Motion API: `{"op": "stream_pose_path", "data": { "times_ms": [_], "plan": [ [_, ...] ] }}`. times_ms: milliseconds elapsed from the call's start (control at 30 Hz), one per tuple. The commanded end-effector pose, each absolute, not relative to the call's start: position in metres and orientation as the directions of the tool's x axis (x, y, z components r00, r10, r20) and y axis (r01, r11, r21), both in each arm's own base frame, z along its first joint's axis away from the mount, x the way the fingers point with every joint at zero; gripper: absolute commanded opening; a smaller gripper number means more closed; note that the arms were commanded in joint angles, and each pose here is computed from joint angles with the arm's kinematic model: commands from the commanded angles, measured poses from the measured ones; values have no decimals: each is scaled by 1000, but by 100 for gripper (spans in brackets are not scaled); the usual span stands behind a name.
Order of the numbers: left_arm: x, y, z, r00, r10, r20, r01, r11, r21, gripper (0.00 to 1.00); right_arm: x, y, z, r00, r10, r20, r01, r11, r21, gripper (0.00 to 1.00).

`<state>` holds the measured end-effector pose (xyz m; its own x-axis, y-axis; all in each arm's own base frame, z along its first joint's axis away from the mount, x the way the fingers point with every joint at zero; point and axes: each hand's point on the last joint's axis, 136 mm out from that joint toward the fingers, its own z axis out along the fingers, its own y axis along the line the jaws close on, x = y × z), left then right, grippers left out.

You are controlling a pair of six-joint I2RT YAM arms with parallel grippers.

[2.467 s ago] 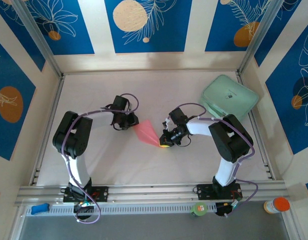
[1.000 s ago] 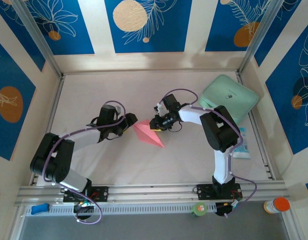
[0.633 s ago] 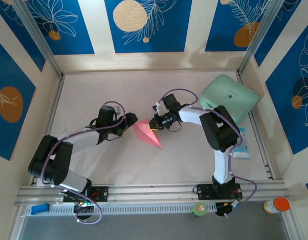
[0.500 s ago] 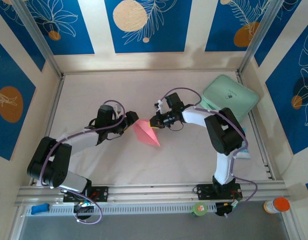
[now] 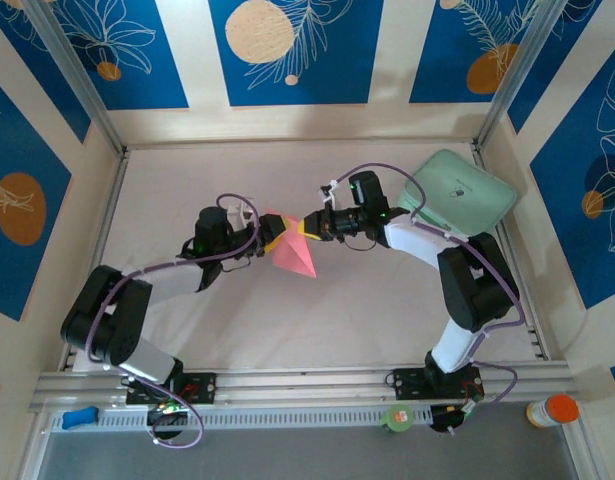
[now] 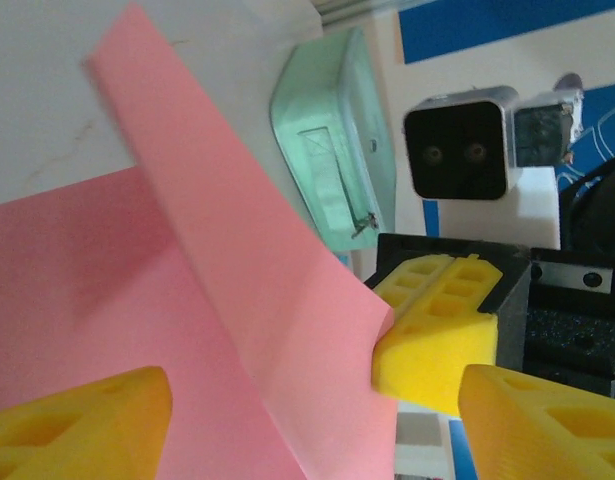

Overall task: Fold a paper plane with a square sheet of paper (pick it up from the middle)
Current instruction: Pick up the paper from the center of the table, then turn over the paper at the center of the table.

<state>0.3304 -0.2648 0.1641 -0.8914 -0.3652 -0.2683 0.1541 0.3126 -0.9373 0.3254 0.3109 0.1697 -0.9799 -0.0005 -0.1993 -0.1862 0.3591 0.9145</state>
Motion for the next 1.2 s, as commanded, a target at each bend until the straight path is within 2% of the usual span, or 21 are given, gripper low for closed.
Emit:
{"op": "stream_pose_path", "data": {
  "times_ms": [0, 167, 367, 567, 633, 700, 800, 933, 1033, 1167],
  "plan": [
    [333, -279, 192, -889, -341, -306, 241, 220, -945, 68, 316, 310, 189, -986, -14, -166, -163, 288, 944, 2],
    [334, -281, 197, -886, -350, -304, 255, 180, -950, 52, 314, 306, 185, -991, -10, -133, -130, 283, 950, 2],
    [336, -280, 194, -883, -354, -308, 256, 187, -948, 40, 314, 300, 181, -995, 0, -101, -97, 278, 956, 3],
    [340, -281, 193, -879, -358, -316, 258, 201, -945, 25, 312, 296, 183, -995, 3, -95, -91, 265, 960, 9],
    [342, -281, 190, -879, -353, -321, 256, 219, -942, 19, 312, 291, 182, -995, 15, -103, -95, 282, 955, 17],
    [343, -279, 187, -877, -350, -329, 250, 252, -935, 16, 314, 283, 181, -991, 46, -128, -107, 323, 940, 30],
    [345, -274, 181, -870, -334, -363, 243, 349, -905, 13, 320, 263, 175, -975, 117, -188, -119, 435, 892, 43],
    [345, -251, 159, -873, -267, -409, 176, 609, -773, 10, 327, 228, 161, -937, 187, -294, -116, 628, 770, 50],
    [343, -222, 149, -873, -177, -455, 141, 800, -583, 9, 327, 205, 157, -908, 214, -360, -99, 725, 682, 52],
    [346, -185, 154, -859, -42, -510, 108, 960, -260, 9, 326, 181, 153, -880, 238, -412, -58, 806, 589, 52]
  ]
}}
